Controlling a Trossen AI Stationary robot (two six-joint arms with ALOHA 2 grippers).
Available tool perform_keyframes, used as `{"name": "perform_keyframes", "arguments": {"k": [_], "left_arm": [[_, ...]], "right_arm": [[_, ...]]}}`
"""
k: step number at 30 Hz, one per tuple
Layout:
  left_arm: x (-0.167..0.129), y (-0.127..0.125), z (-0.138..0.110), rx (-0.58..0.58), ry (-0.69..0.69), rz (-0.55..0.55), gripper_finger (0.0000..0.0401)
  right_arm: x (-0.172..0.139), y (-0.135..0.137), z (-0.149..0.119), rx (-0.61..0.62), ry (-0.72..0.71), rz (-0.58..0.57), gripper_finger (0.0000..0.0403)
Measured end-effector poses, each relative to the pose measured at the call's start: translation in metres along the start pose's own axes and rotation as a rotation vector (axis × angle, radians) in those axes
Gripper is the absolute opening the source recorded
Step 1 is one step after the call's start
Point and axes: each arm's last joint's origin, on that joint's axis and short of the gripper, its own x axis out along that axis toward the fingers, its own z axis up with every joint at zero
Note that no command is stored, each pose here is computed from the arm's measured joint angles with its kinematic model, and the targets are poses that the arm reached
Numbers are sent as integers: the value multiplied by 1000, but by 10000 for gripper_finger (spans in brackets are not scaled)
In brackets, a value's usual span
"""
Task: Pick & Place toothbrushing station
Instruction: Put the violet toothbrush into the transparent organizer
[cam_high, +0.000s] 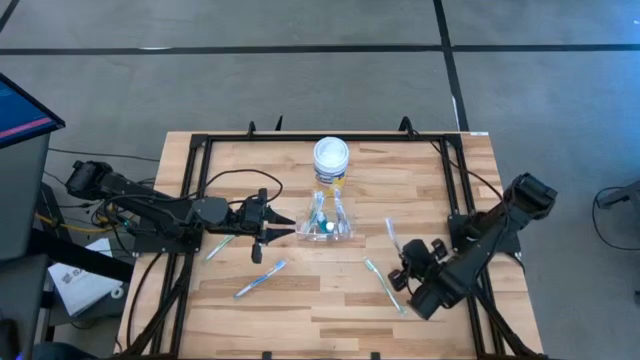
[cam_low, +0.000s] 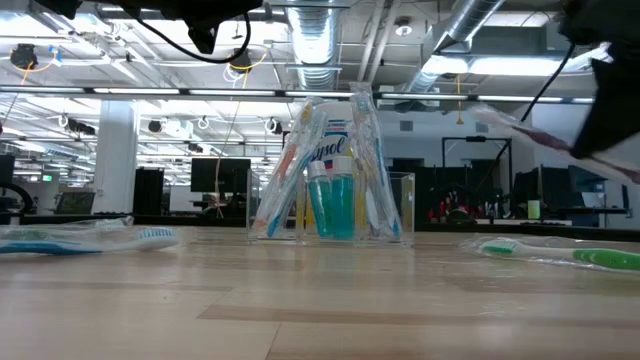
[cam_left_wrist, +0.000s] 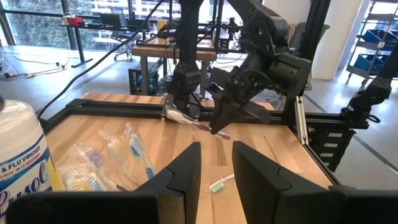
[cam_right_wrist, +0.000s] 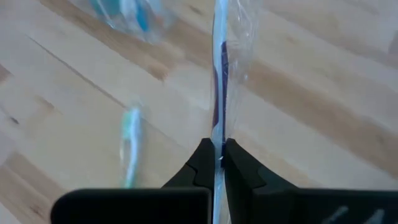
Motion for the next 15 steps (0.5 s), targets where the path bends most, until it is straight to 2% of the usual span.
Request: {"name": "perform_keyframes", "arguments": {"k": [6,15], "left_arm": [[0,0,1,-9,-5,-1,88],[0,0,1,-11,-13,-2,88]], "right_arm": [[1,17,25,-68,-59,40,4],[4,50,69,-211,-156,166,5]]}}
